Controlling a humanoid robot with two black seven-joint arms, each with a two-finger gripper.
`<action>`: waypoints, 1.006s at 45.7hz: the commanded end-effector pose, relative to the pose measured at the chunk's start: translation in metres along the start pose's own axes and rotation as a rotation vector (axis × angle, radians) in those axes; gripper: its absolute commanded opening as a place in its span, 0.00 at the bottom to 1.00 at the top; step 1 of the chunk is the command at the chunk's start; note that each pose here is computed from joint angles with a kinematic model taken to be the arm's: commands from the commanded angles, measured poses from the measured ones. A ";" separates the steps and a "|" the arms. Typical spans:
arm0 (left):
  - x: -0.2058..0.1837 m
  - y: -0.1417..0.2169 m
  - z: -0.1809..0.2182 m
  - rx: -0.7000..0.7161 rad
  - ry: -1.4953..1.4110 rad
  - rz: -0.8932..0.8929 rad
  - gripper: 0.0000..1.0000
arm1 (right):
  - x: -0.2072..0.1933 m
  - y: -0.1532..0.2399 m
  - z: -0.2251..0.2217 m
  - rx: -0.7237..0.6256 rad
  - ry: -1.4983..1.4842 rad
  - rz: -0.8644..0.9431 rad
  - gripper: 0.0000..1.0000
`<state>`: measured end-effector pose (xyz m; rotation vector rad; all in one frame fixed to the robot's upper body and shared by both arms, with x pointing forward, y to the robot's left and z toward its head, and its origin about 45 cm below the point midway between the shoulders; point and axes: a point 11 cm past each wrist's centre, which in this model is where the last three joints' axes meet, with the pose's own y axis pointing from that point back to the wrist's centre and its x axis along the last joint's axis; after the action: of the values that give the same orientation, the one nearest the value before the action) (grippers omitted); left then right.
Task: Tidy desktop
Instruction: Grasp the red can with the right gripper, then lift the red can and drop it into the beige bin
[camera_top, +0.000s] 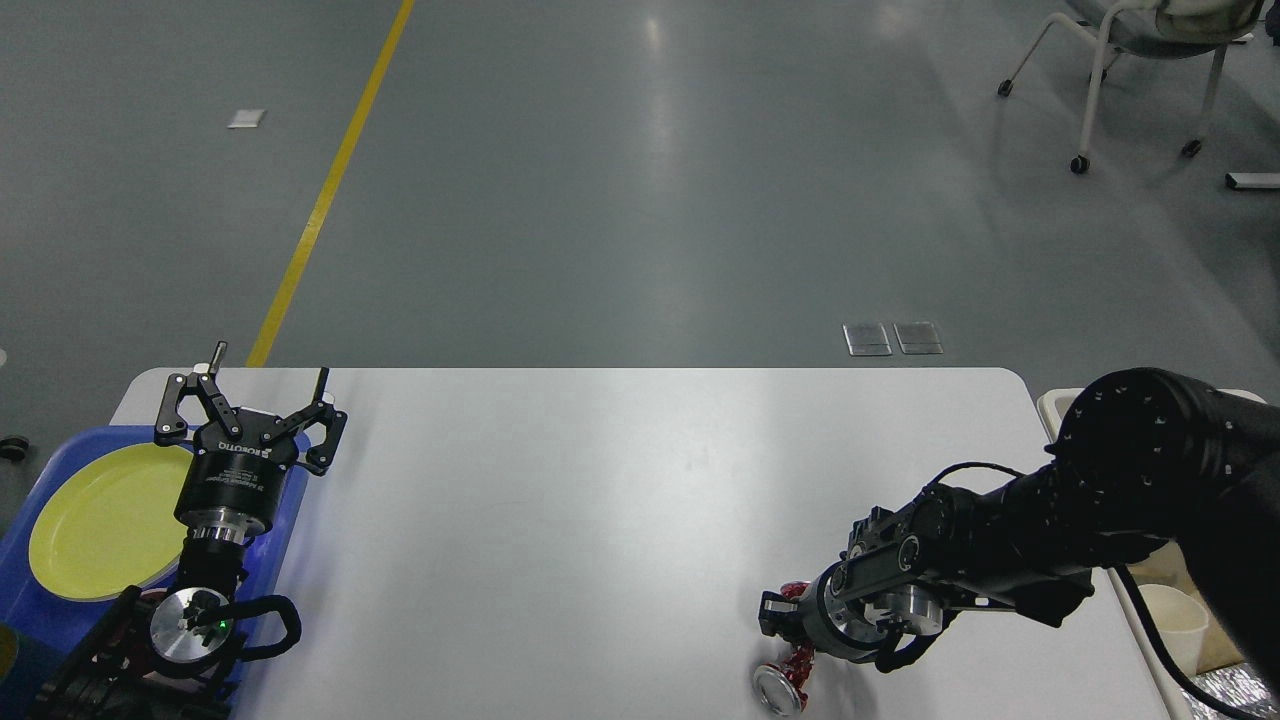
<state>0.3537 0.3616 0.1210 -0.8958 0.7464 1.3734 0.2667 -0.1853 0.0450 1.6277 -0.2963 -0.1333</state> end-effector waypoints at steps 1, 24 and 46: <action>0.000 0.000 0.000 0.000 0.000 -0.001 0.96 | 0.000 0.001 0.001 0.000 0.001 -0.010 0.00; 0.000 -0.001 0.000 0.000 0.000 -0.001 0.96 | 0.011 0.023 0.002 0.001 -0.016 -0.042 0.00; 0.000 0.000 0.000 0.000 0.000 0.001 0.96 | 0.069 0.189 0.019 -0.056 0.073 -0.048 0.00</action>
<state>0.3538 0.3613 0.1210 -0.8963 0.7466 1.3730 0.2945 -0.2234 0.1895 1.5876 -0.1726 -0.1501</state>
